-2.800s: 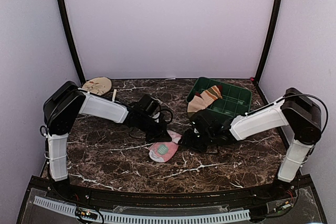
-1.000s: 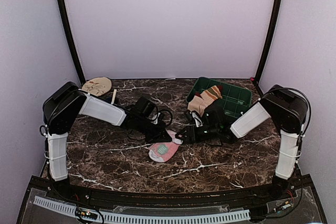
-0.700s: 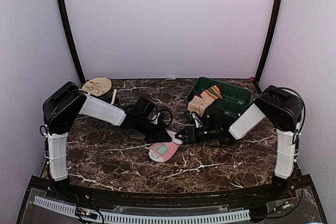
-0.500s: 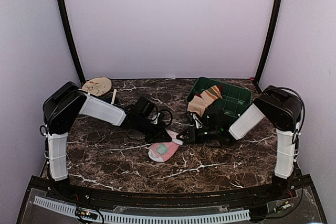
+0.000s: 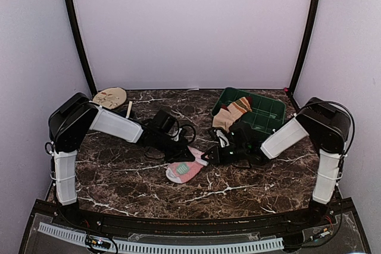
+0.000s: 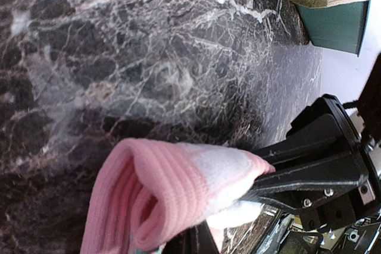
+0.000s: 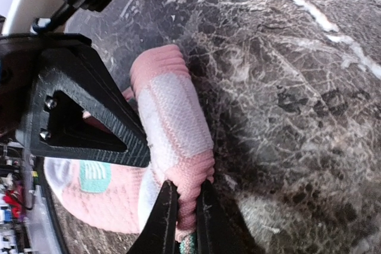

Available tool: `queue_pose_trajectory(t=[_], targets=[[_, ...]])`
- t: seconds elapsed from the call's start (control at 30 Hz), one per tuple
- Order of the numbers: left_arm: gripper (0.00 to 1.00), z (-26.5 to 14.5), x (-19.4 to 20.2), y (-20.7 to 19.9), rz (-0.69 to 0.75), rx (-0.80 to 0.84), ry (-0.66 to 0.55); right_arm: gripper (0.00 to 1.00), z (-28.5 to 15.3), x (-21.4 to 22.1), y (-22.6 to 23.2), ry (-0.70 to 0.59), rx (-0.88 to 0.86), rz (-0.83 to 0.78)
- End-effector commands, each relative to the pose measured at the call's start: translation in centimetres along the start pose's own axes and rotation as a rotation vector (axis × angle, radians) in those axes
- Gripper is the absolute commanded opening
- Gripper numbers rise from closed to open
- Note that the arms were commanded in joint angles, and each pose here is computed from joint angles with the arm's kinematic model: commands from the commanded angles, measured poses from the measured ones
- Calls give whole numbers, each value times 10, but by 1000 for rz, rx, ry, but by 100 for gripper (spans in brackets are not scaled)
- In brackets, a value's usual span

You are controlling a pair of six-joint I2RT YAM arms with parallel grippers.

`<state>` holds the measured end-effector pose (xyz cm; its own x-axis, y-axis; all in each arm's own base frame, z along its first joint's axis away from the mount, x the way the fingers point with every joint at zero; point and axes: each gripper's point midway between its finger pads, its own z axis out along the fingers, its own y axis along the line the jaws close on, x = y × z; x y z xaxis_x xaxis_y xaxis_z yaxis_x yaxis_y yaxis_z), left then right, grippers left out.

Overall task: Roll the socks
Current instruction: Roll the sock at the center of the board.

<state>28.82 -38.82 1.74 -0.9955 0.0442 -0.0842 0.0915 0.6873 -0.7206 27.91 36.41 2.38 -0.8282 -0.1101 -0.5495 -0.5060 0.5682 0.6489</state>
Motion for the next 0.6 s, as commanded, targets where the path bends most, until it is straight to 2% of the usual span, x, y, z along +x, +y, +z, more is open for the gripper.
queue_pose_trajectory(t=[0.0,0.33,0.57], targets=[[0,-3,46,82,-180,-274,109,0,-7,41,-24,117,222,-69],[0,-41,32,41,-207,-155,43,0,-16,27,-19,16,499,-277],[0,-64,31,16,-217,-80,20,0,-22,16,-4,-59,626,-404]])
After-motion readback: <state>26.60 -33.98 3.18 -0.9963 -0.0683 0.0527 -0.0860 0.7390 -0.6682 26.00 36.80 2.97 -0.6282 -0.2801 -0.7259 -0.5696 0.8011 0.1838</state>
